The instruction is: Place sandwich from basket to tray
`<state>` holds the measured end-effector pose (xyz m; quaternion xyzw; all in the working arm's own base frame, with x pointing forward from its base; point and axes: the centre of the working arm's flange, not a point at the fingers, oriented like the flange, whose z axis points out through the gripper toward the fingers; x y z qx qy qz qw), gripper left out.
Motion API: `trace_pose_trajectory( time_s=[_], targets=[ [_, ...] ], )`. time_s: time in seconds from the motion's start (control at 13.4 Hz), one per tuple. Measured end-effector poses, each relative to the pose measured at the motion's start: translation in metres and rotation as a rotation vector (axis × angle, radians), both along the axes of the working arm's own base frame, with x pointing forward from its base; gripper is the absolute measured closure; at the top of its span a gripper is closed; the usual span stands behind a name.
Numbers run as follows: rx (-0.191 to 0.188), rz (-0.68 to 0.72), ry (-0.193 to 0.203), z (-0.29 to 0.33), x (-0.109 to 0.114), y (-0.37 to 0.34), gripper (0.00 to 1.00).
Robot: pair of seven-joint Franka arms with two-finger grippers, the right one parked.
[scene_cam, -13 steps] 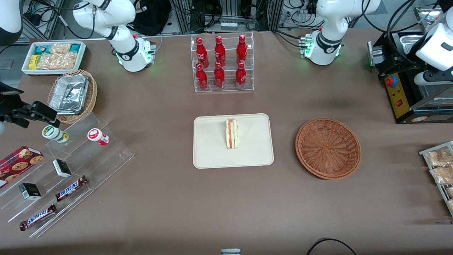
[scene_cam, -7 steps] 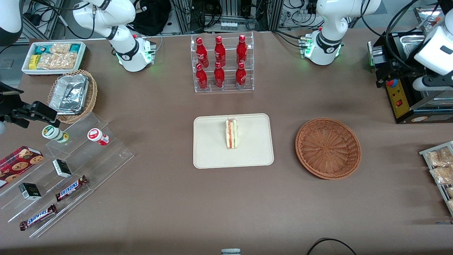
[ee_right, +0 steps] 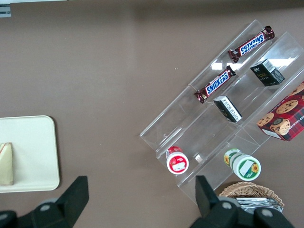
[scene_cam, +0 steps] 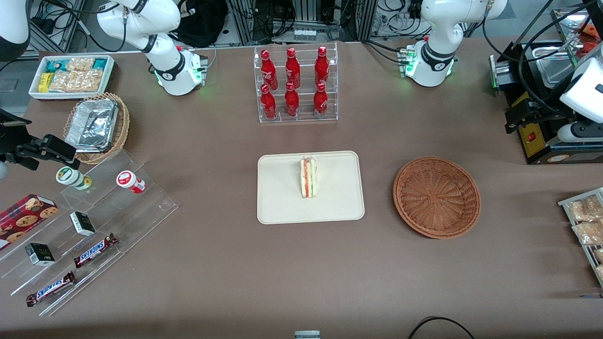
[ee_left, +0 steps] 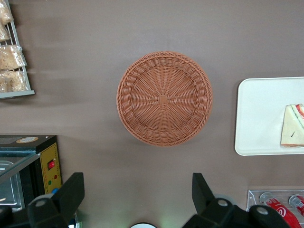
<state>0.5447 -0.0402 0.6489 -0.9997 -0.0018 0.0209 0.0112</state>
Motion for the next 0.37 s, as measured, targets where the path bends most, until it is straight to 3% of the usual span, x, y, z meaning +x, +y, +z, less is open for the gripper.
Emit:
trace_pose_trajectory(
  time_s=[0.37],
  targets=[
    [-0.001,0.018,-0.019,0.0097,0.0,0.0079,0.0]
  ],
)
